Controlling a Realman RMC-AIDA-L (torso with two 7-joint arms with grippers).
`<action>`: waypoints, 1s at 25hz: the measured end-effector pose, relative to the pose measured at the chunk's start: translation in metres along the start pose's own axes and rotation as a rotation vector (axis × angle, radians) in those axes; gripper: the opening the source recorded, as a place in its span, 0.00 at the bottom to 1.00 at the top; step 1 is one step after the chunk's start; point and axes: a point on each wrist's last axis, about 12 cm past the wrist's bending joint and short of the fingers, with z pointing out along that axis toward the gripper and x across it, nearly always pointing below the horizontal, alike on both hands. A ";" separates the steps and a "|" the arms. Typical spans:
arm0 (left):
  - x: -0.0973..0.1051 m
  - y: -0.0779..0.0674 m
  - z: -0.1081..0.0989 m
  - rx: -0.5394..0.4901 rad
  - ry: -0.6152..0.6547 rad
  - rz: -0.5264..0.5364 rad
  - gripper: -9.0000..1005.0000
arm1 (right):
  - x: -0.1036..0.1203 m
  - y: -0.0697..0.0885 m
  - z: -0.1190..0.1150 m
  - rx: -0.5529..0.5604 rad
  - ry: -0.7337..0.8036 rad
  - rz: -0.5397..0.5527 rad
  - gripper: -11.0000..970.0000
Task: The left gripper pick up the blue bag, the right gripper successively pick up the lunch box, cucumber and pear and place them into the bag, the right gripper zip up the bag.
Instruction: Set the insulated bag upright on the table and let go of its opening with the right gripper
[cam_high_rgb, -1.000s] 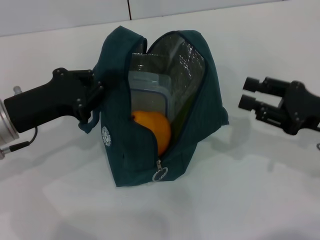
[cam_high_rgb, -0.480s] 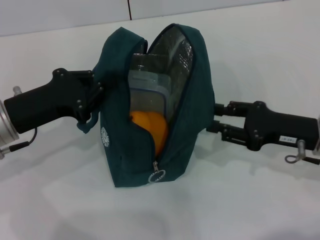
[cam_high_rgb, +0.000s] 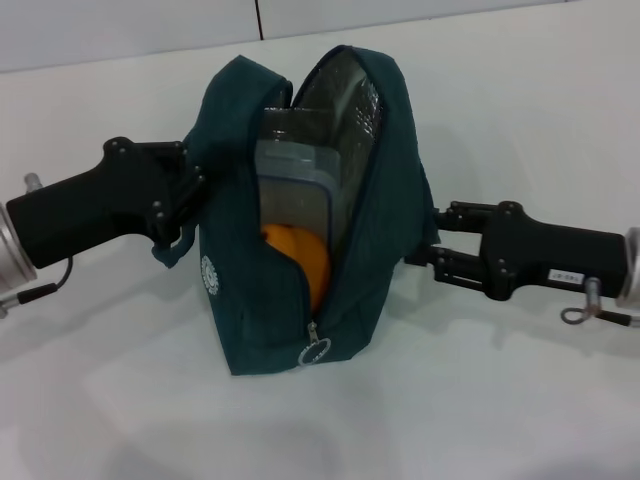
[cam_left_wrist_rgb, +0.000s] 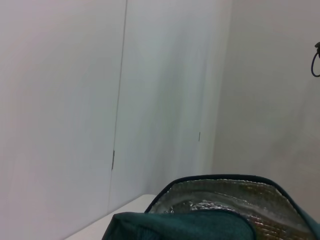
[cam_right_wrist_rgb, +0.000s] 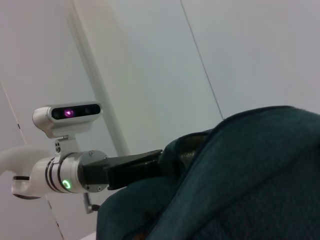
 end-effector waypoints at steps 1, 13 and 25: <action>0.000 0.000 0.000 0.001 0.000 0.001 0.07 | 0.000 0.000 0.001 0.000 0.000 0.000 0.41; 0.004 -0.004 -0.004 -0.014 -0.022 0.042 0.07 | -0.002 0.001 -0.007 0.069 -0.128 -0.039 0.34; 0.001 -0.017 -0.014 0.015 -0.166 0.052 0.07 | -0.019 0.008 -0.017 0.012 -0.268 -0.109 0.10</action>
